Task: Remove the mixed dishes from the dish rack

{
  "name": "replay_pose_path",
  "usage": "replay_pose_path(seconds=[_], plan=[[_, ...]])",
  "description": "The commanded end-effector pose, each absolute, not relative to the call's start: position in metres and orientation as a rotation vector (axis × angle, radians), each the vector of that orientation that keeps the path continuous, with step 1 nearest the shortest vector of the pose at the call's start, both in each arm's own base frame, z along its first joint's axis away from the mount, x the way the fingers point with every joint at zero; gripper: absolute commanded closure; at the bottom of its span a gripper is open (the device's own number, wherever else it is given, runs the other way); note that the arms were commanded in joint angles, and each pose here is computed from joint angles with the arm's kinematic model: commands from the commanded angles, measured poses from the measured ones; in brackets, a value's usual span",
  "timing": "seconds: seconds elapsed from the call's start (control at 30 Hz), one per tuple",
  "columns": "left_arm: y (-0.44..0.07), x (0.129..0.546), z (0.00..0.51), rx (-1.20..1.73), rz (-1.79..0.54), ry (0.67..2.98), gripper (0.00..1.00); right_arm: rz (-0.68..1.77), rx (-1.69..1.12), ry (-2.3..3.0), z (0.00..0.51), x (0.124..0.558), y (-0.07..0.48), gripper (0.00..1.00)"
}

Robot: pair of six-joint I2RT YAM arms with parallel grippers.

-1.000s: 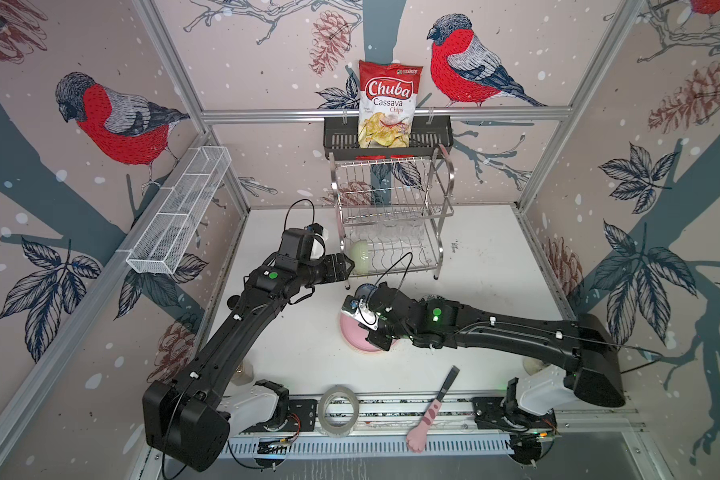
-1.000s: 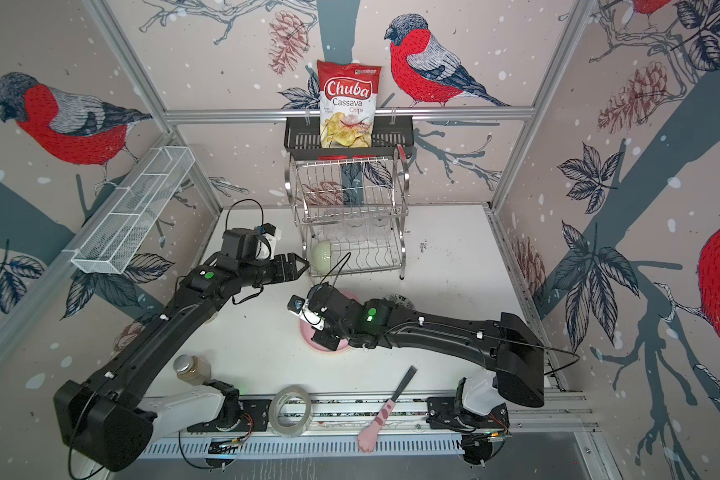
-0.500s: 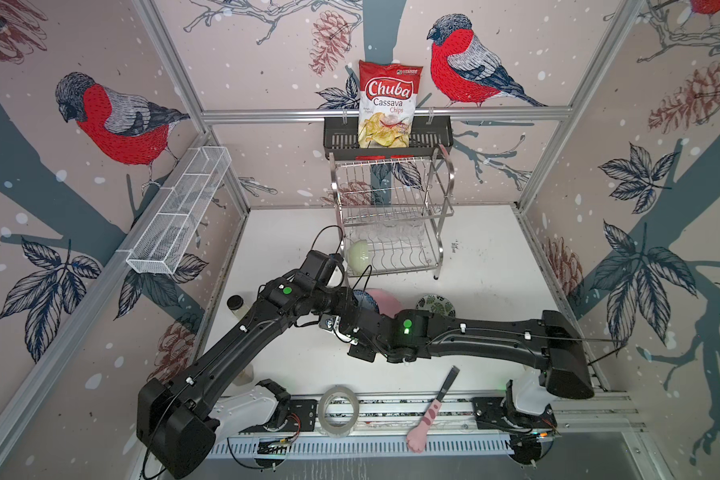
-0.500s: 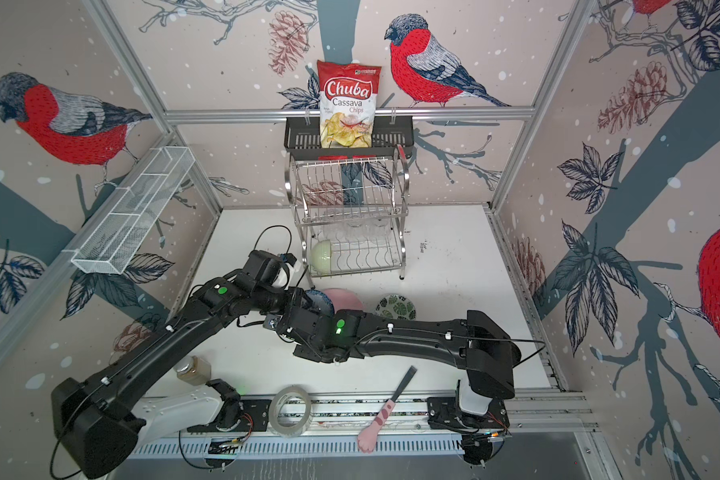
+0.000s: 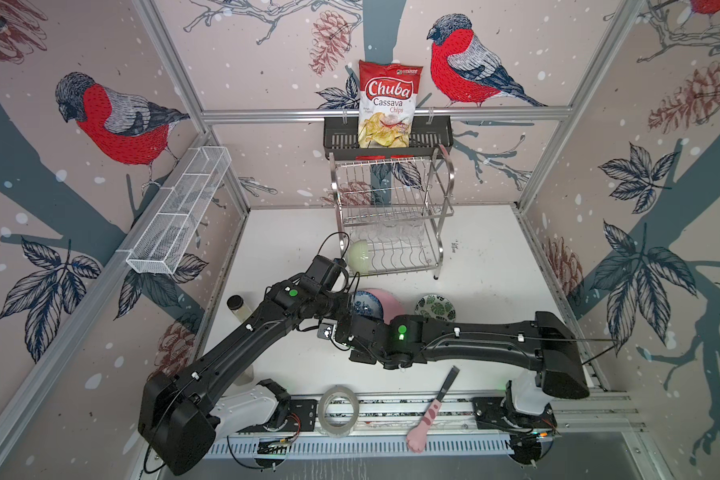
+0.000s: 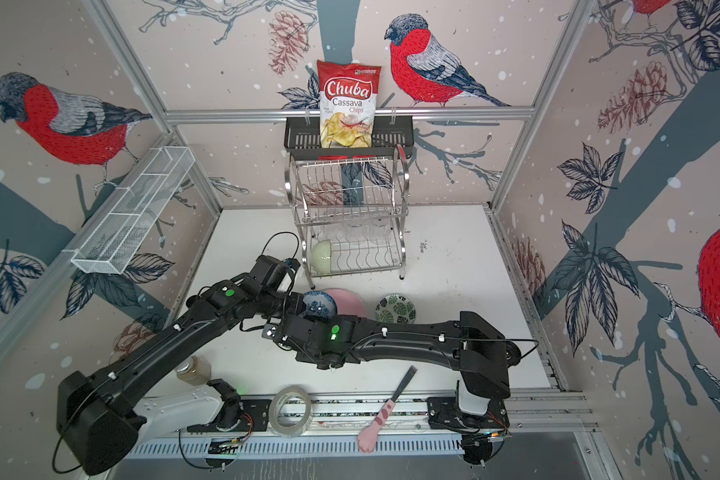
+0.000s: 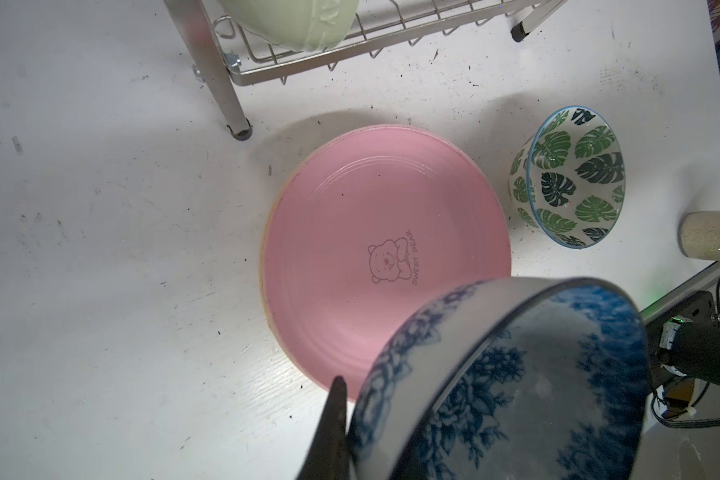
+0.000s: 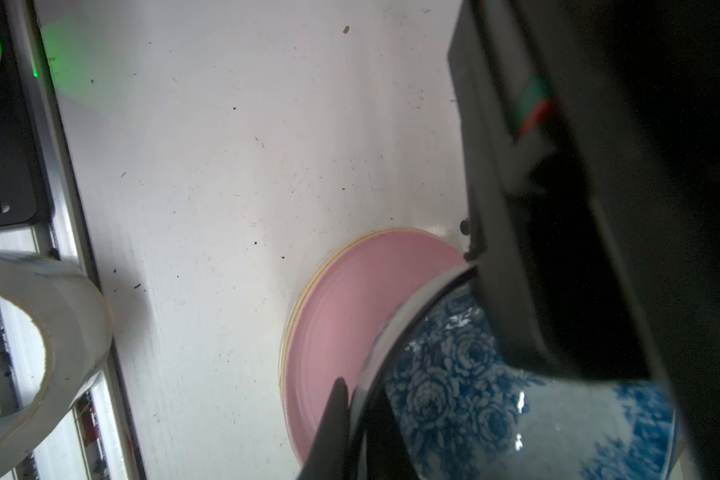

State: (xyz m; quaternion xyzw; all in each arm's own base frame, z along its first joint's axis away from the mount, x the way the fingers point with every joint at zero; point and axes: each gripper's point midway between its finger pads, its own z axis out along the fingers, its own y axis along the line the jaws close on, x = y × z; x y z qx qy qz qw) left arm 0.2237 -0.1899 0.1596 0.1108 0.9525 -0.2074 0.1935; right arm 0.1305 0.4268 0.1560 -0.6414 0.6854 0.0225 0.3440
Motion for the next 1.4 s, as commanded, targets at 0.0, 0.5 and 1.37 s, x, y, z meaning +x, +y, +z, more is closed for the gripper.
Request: replay_pose_path(seconds=[0.0, 0.5, 1.37], plan=[[-0.207, 0.228, 0.176, 0.289, -0.725, 2.61, 1.0, 0.158, -1.495, 1.806, 0.172, 0.142, 0.442, 0.63], [-0.201, 0.246, 0.178, 0.284, -0.62, 2.56, 1.0, 0.789, -1.113, 1.855, 0.247, 0.177, 0.38, 0.57], [-0.188, 0.251, 0.163, 0.311, -0.49, 2.562, 1.0, 0.491, -1.085, 2.242, 0.151, 0.231, 0.404, 0.98]])
